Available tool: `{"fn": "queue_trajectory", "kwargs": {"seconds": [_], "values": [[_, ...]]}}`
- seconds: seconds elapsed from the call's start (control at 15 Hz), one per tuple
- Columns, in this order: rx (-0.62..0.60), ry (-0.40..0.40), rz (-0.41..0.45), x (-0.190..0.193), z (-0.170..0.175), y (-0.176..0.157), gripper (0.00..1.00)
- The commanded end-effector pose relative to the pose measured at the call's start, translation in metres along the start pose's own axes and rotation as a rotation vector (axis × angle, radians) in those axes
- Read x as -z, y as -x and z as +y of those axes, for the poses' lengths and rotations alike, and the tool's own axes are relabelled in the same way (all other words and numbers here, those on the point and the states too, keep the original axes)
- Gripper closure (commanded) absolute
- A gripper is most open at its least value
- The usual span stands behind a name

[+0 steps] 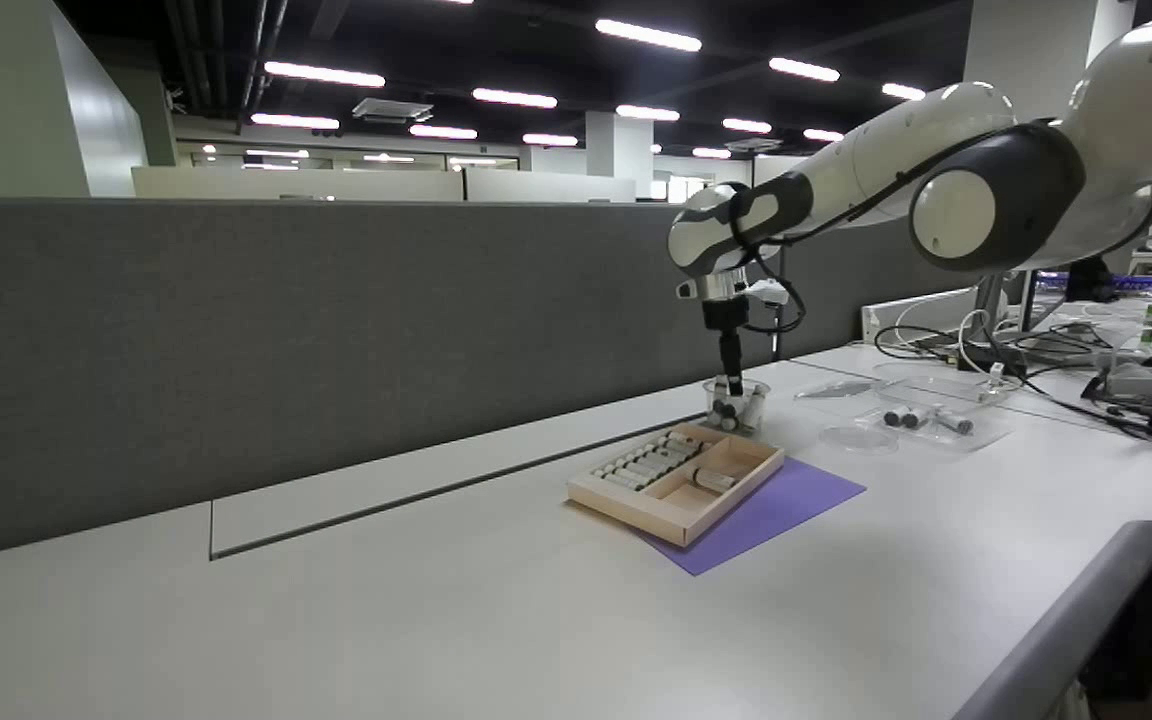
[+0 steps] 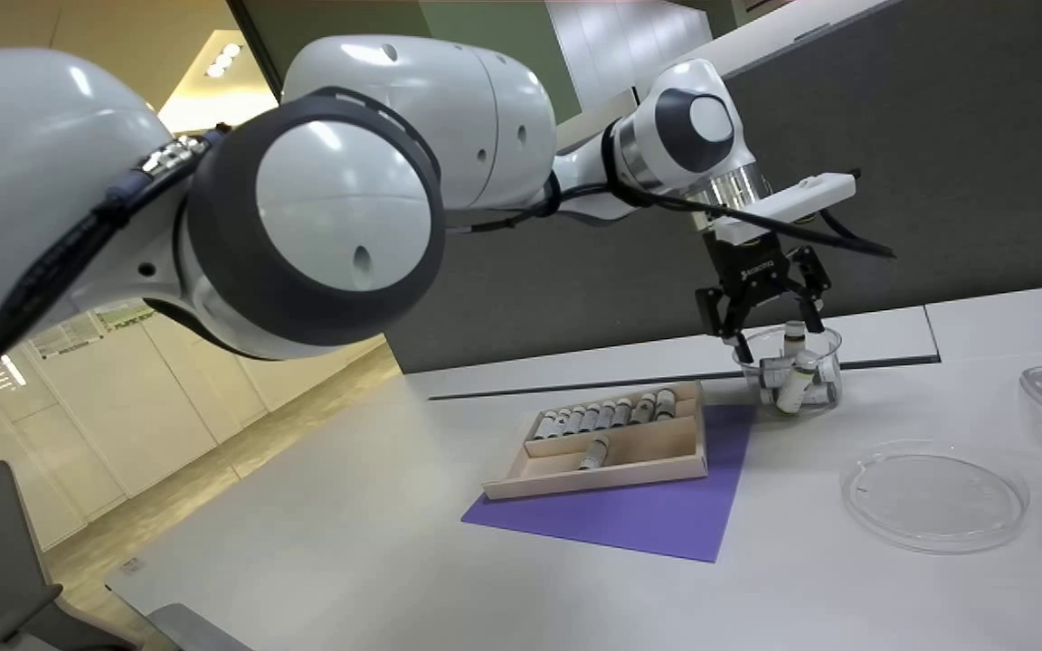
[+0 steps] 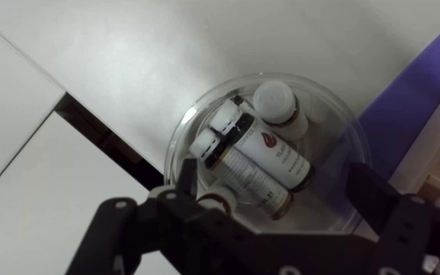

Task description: Take one bottle from the container on the left and place it on the tray

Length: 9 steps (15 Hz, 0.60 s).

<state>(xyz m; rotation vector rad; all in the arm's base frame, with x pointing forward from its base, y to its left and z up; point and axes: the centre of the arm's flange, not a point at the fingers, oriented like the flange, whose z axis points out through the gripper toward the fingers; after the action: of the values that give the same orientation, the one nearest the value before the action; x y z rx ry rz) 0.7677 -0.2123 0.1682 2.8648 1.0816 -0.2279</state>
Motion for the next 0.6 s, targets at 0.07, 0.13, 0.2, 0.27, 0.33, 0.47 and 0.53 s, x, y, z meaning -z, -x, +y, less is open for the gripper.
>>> {"fn": "queue_trajectory", "kwargs": {"seconds": [0.07, 0.13, 0.2, 0.27, 0.33, 0.47, 0.53], "values": [[-0.054, -0.027, -0.033, -0.001, 0.011, 0.005, 0.0], [-0.058, -0.036, -0.035, -0.001, 0.011, 0.007, 0.0], [-0.063, -0.041, -0.039, -0.002, 0.011, 0.009, 0.0], [-0.066, -0.046, -0.042, -0.004, 0.012, 0.01, 0.01], [-0.072, -0.053, -0.047, -0.005, 0.014, 0.011, 0.25], [-0.088, -0.065, -0.061, -0.006, 0.015, 0.014, 0.3], [-0.098, -0.072, -0.069, -0.007, 0.016, 0.015, 0.4]]}}
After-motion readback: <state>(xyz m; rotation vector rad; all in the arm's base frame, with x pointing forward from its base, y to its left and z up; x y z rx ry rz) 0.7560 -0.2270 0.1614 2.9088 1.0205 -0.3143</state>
